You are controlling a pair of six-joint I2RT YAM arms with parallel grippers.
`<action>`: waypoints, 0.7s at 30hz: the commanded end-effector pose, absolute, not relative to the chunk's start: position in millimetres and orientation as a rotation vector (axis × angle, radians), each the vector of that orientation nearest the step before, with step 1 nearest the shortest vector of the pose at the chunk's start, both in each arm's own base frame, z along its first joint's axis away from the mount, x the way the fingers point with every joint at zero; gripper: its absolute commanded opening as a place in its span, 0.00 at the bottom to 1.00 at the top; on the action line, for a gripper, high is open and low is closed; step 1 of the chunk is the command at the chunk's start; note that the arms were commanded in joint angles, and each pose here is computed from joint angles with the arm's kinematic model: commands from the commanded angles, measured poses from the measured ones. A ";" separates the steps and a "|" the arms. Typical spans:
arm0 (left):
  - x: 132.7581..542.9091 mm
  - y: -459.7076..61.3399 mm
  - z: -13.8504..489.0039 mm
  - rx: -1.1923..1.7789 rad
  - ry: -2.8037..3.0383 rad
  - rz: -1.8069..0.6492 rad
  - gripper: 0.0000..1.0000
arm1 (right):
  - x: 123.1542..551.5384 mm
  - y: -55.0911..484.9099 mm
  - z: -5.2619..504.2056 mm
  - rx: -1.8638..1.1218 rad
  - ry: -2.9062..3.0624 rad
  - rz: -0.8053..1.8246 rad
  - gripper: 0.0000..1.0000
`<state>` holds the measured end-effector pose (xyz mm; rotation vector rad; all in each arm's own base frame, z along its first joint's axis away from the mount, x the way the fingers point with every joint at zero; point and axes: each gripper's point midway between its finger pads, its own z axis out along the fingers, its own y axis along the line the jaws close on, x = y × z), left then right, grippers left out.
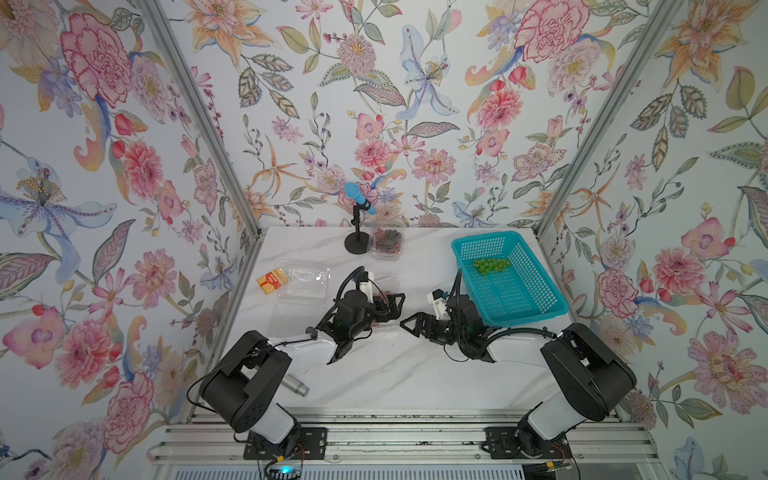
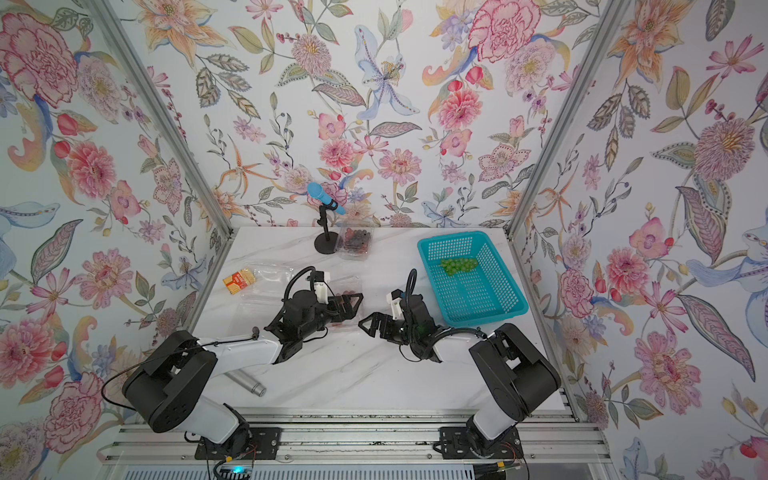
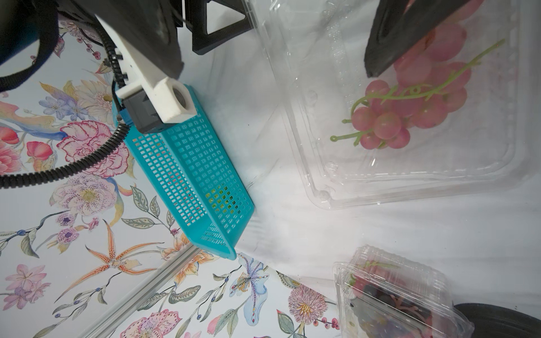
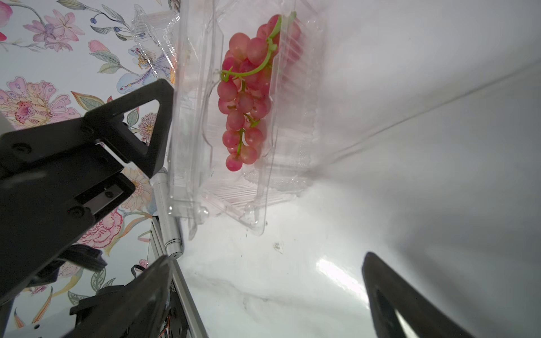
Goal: Pack grapes into containers
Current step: Adjust the packing box at the center of the board.
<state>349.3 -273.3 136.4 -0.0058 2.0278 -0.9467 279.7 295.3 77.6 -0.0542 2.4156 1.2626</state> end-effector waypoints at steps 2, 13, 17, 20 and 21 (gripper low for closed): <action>348.5 -274.1 117.9 -0.030 2.063 -0.954 1.00 | 283.8 306.1 80.9 -0.074 2.380 1.282 1.00; 353.4 -270.1 115.8 -0.054 2.065 -0.954 1.00 | 292.0 337.3 72.7 -0.051 2.375 1.327 0.95; 356.6 -264.3 117.1 -0.062 2.062 -0.940 1.00 | 303.0 341.4 69.0 0.016 2.363 1.320 0.88; 359.1 -260.1 120.2 -0.071 2.054 -0.934 1.00 | 312.2 344.8 66.0 0.051 2.355 1.314 0.82; 360.0 -258.8 121.5 -0.075 2.050 -0.933 1.00 | 314.9 345.9 64.5 0.059 2.356 1.308 0.81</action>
